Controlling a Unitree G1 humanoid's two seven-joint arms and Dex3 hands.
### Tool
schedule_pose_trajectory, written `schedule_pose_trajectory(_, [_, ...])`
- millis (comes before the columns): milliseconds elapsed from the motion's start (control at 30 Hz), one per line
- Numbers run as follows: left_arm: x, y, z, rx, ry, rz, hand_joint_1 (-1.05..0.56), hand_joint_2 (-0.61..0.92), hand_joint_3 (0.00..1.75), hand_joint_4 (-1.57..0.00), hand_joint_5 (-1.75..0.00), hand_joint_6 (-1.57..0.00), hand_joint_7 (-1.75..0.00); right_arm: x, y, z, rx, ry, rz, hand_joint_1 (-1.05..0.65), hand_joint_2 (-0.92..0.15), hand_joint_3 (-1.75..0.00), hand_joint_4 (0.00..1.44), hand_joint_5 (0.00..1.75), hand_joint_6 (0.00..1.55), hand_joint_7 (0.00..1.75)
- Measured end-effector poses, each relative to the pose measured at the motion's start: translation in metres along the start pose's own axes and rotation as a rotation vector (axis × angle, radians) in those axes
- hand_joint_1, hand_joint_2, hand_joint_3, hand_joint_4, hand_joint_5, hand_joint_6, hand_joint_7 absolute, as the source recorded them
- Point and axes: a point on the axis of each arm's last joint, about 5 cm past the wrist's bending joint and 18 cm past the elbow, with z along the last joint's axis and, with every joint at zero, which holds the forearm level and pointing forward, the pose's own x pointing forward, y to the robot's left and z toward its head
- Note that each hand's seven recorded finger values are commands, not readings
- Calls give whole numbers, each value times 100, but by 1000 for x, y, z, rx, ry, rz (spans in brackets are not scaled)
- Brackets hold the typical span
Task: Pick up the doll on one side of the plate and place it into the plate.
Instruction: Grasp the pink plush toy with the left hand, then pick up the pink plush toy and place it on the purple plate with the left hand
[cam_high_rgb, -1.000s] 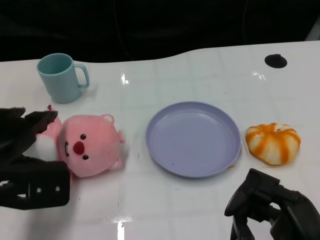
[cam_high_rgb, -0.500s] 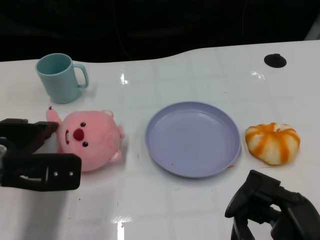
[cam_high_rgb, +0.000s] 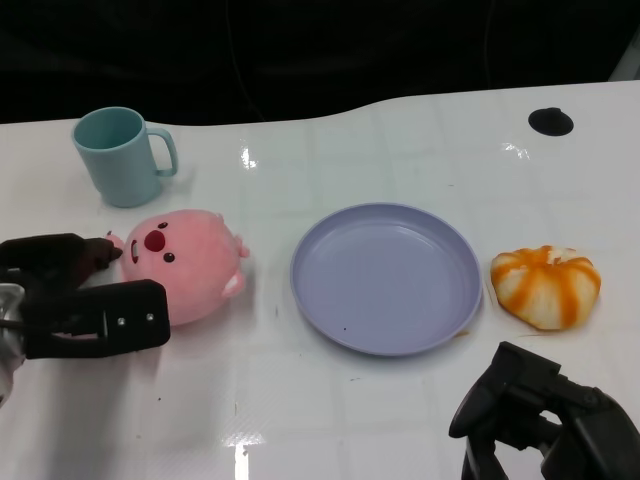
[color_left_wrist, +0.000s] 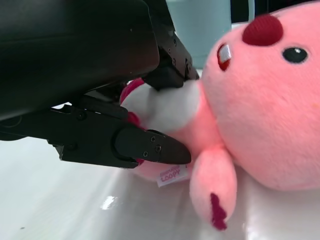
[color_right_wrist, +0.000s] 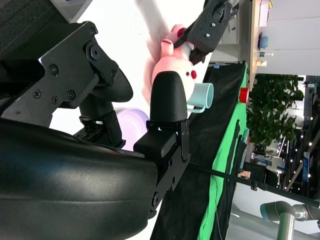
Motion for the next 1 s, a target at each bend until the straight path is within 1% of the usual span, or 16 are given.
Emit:
schedule_pose_trajectory(33, [0,-2,0,2,-6,19,-20,92,33,-84,-168,-71,-152,0,0,0,1,1,0,2,-42,-137,66,175,62,146])
schedule_pose_trajectory(67, [0,-3,1,5,-14,39,-21,91,32,-84,-171,-65,-163,0,0,0,1,2,0,2,-42,-138,66,175,63,146])
schedule_pose_trajectory(100, [0,-5,1,8,-24,65,-20,91,31,-83,-173,-60,-170,0,1,0,2,3,1,2,-42,-138,67,175,63,146])
schedule_pose_trajectory(200, [-2,-11,1,7,-53,124,-21,91,29,-81,-174,-57,-174,0,1,0,3,3,2,2,-42,-138,67,175,63,147])
schedule_pose_trajectory(267, [-3,-14,0,5,-56,157,-18,90,33,-83,-175,-62,-174,0,2,0,4,1,2,2,-42,-138,67,175,62,147])
schedule_pose_trajectory(300, [-4,-16,0,3,-57,178,-17,80,55,-86,-175,-63,-175,0,2,0,4,0,2,2,-42,-138,67,175,62,147])
schedule_pose_trajectory(333, [-4,-17,0,0,-59,200,-17,73,69,-88,-175,-64,-175,1,2,0,5,-1,3,3,-42,-138,67,175,62,147])
schedule_pose_trajectory(400, [-5,-19,-1,-10,-61,240,-18,66,83,-89,-175,-65,-175,1,1,0,6,-4,4,3,-42,-138,67,175,62,147])
schedule_pose_trajectory(433, [-6,-21,-1,-21,-58,259,-17,59,95,-90,-175,-65,-175,2,1,0,6,-3,4,3,-42,-138,67,175,62,147])
schedule_pose_trajectory(500, [-8,-24,-2,-47,-54,295,-16,54,101,-89,-175,-64,-175,2,0,-1,5,-1,3,2,-42,-138,67,175,62,147])
schedule_pose_trajectory(567, [-11,-24,-2,-79,-59,327,-15,53,102,-89,-175,-64,-175,2,0,-1,7,-1,2,2,-42,-138,67,175,62,147])
schedule_pose_trajectory(667, [-15,-21,0,-108,-90,390,-18,53,104,-92,-175,-65,-175,1,0,-1,11,-1,3,0,-45,-131,66,175,61,148])
schedule_pose_trajectory(800, [-22,-9,0,-131,-129,482,-17,50,102,-94,-175,-66,-175,1,0,-1,10,0,3,1,-44,-134,66,175,61,147])
schedule_pose_trajectory(900, [-27,1,6,-169,-168,528,-18,45,112,-93,-175,-68,-175,1,0,-1,10,0,5,2,-43,-136,65,175,61,147])
schedule_pose_trajectory(1000, [-32,9,13,-193,-196,520,-18,40,122,-94,-175,-72,-175,1,0,-1,10,-1,7,2,-43,-137,66,175,61,147])
